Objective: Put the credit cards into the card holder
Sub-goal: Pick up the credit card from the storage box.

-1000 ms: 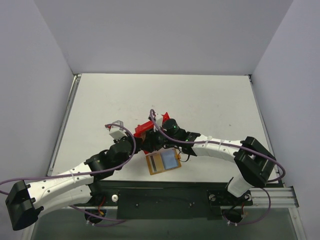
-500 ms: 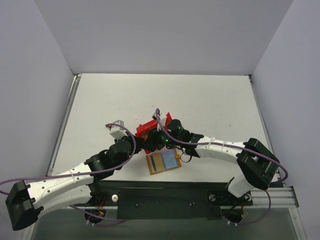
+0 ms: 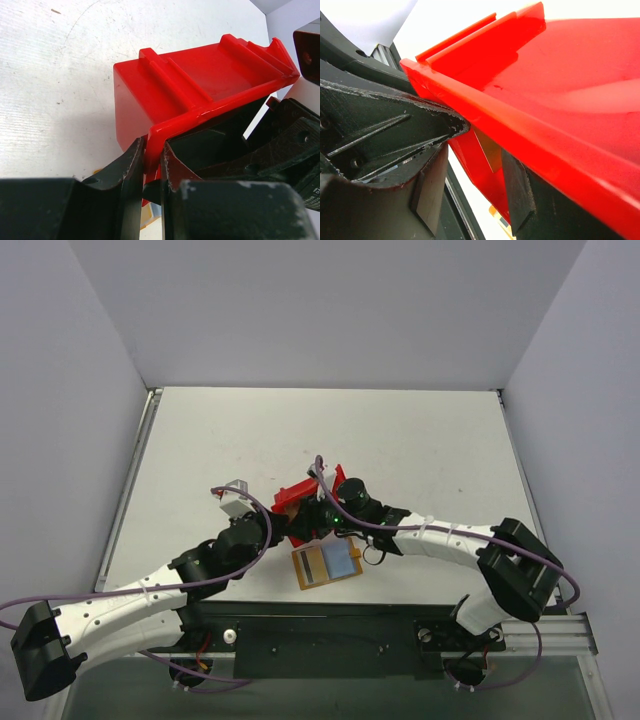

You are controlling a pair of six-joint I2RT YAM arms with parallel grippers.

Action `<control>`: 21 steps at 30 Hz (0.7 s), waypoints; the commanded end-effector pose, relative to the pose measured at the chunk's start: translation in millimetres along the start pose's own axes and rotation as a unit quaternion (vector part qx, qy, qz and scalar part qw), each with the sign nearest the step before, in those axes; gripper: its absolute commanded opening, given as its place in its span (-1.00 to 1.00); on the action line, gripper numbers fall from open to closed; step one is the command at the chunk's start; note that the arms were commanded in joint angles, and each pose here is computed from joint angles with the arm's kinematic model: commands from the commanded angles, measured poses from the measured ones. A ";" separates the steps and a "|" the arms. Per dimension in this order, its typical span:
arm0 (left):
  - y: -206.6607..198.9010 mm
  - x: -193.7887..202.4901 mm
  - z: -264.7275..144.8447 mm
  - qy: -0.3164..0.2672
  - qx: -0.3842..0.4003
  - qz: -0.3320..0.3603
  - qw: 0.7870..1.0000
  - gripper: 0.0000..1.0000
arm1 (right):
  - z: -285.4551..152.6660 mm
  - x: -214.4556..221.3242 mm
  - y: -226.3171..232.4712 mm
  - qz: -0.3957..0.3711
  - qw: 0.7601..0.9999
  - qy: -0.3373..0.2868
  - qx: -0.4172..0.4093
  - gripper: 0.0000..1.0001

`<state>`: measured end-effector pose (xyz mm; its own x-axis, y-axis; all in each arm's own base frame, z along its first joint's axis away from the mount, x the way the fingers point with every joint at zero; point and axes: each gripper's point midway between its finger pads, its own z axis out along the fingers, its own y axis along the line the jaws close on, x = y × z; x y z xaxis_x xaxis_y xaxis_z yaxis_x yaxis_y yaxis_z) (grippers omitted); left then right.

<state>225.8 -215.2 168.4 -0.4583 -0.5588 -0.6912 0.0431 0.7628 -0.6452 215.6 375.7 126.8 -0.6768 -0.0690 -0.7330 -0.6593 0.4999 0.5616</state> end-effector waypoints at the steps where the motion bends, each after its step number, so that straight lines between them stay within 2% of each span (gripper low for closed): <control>1: -75.5 -54.5 -22.1 -0.053 0.123 -0.126 0.983 -1.00 | -12.6 -15.8 -60.0 0.021 0.991 -0.049 0.121 -0.17; 9: -75.0 -53.0 -20.7 -0.051 0.120 -0.125 0.984 -1.00 | -19.1 -21.9 -60.2 0.019 0.990 -0.065 0.124 -0.17; 21: -78.0 -54.3 -21.7 -0.050 0.125 -0.126 0.983 -1.00 | -12.4 -22.1 -57.3 0.023 0.992 -0.058 0.113 -0.18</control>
<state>223.1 -215.4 167.6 -0.4701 -0.5668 -0.6766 0.0356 0.7538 -0.6561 258.0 344.9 132.5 -0.6416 0.0657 -0.7642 -0.5648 0.6336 0.5287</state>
